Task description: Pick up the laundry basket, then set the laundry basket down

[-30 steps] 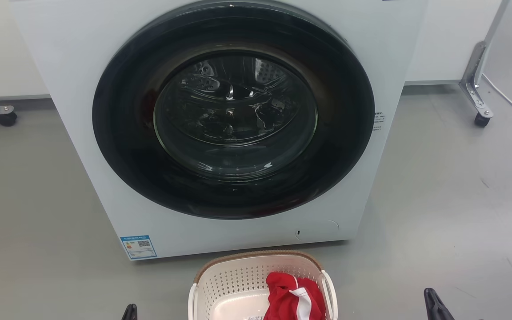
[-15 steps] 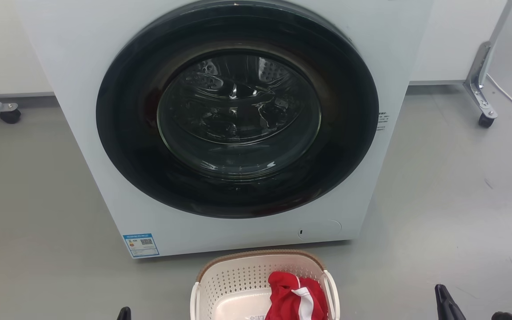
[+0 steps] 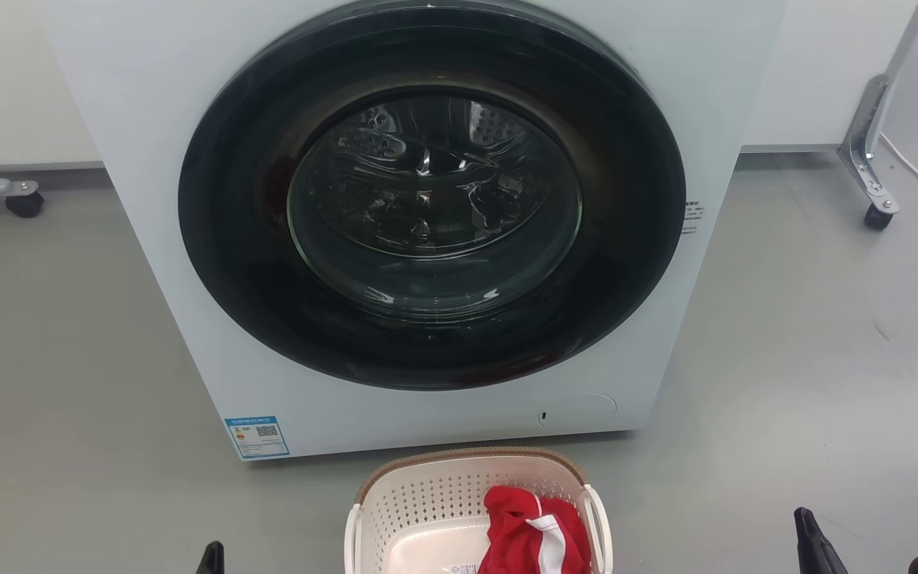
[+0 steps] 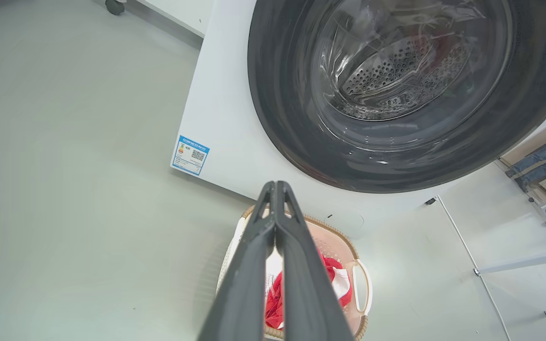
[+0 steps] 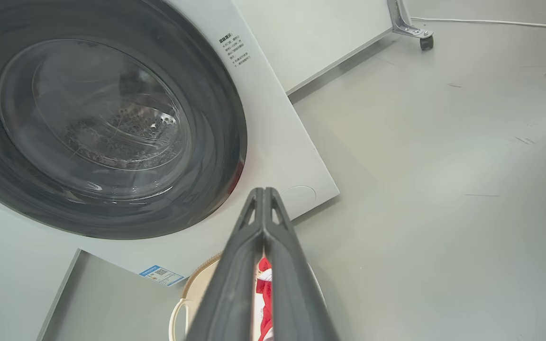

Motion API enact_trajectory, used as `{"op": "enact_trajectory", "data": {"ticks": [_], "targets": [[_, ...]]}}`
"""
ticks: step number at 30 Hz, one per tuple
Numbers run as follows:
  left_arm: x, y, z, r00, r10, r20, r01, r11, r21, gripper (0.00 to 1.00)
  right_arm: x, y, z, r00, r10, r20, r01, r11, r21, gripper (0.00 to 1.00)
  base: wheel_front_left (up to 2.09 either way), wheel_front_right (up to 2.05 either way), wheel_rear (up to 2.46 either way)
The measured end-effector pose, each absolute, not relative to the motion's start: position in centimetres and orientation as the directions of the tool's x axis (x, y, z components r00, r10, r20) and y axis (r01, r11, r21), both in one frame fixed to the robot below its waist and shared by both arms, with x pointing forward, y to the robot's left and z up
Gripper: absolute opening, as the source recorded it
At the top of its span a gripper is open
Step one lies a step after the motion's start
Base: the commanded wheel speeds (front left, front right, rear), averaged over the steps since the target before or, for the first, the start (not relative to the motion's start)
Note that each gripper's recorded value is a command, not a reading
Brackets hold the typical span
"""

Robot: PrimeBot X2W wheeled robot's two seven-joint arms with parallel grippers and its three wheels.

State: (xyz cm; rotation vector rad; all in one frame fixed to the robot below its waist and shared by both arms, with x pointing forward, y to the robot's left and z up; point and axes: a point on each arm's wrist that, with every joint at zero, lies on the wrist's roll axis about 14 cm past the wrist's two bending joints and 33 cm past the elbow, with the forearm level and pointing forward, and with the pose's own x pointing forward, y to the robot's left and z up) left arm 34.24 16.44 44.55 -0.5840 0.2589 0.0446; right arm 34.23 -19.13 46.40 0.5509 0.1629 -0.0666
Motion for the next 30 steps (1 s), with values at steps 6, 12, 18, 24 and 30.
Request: {"op": "enact_trajectory", "data": {"ticks": [6,12,18,24,30], "targets": [[34.6,16.6,44.7,0.966,-0.038,-0.254,-0.128,0.785,-0.606,0.0,34.5,-19.3,46.2,0.982,-0.019,-0.189,0.129,0.798,0.589,0.0,0.0,0.0,0.0],[35.0,16.9,44.8,0.967,-0.038,-0.25,-0.149,0.714,-0.684,0.0,34.9,-19.5,46.1,0.981,-0.021,-0.195,0.148,0.731,0.666,0.0,0.0,0.0,0.0],[35.4,17.1,45.0,0.969,-0.044,-0.244,-0.156,0.653,-0.741,0.0,35.4,-19.7,46.4,0.981,-0.017,-0.192,0.154,0.666,0.729,0.0,0.0,0.0,0.0],[35.4,17.2,45.0,0.969,-0.045,-0.244,-0.17,0.594,-0.786,0.0,35.5,-19.7,46.3,0.98,-0.013,-0.196,0.164,0.606,0.778,0.0,0.0,0.0,0.0],[35.8,17.3,45.3,0.972,-0.052,-0.228,-0.168,0.521,-0.837,0.0,36.0,-19.8,46.5,0.982,-0.01,-0.188,0.164,0.53,0.832,0.0,0.0,0.0,0.0]]}}
